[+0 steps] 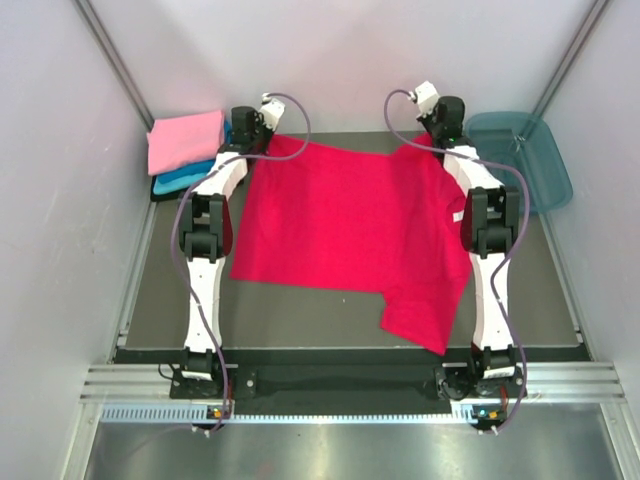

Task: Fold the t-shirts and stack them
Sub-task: Flatten the tshirt out

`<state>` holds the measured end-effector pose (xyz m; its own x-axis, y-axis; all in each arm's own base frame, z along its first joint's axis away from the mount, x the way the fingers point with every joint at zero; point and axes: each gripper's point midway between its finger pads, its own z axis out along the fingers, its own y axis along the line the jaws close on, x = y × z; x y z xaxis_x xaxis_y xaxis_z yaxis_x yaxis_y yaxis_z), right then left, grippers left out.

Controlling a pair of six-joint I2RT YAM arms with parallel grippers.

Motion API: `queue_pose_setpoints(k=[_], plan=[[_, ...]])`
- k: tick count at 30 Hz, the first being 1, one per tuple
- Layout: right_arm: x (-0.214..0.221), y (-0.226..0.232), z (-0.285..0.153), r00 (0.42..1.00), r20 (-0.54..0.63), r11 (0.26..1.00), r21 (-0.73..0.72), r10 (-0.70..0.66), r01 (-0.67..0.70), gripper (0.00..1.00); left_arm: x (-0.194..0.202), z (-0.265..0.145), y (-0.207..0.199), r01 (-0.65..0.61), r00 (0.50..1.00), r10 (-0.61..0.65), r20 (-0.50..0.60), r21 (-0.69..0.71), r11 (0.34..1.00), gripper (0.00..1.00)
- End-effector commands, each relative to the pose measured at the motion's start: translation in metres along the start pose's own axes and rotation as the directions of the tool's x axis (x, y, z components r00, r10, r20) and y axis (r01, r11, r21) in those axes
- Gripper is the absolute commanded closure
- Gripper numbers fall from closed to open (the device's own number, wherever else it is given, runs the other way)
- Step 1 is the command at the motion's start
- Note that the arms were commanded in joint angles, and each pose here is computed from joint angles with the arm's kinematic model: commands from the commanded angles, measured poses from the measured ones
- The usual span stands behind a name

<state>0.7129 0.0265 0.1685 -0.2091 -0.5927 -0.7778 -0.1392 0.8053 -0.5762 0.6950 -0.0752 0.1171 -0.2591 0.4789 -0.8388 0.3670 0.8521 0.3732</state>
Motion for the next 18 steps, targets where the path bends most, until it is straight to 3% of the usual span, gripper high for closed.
queue_pose_setpoints(k=[1,18], plan=[[-0.037,-0.024,-0.028,0.998,0.05,0.999,0.024,-0.024,0.023,1.0,-0.05,-0.011,0.018,0.006,0.992,-0.001,0.13,-0.037,0.999,1.0],[-0.034,-0.018,-0.079,1.0,-0.026,0.997,-0.076,-0.007,0.005,1.0,-0.06,-0.053,0.016,-0.046,0.993,0.046,0.105,-0.001,0.999,1.0]])
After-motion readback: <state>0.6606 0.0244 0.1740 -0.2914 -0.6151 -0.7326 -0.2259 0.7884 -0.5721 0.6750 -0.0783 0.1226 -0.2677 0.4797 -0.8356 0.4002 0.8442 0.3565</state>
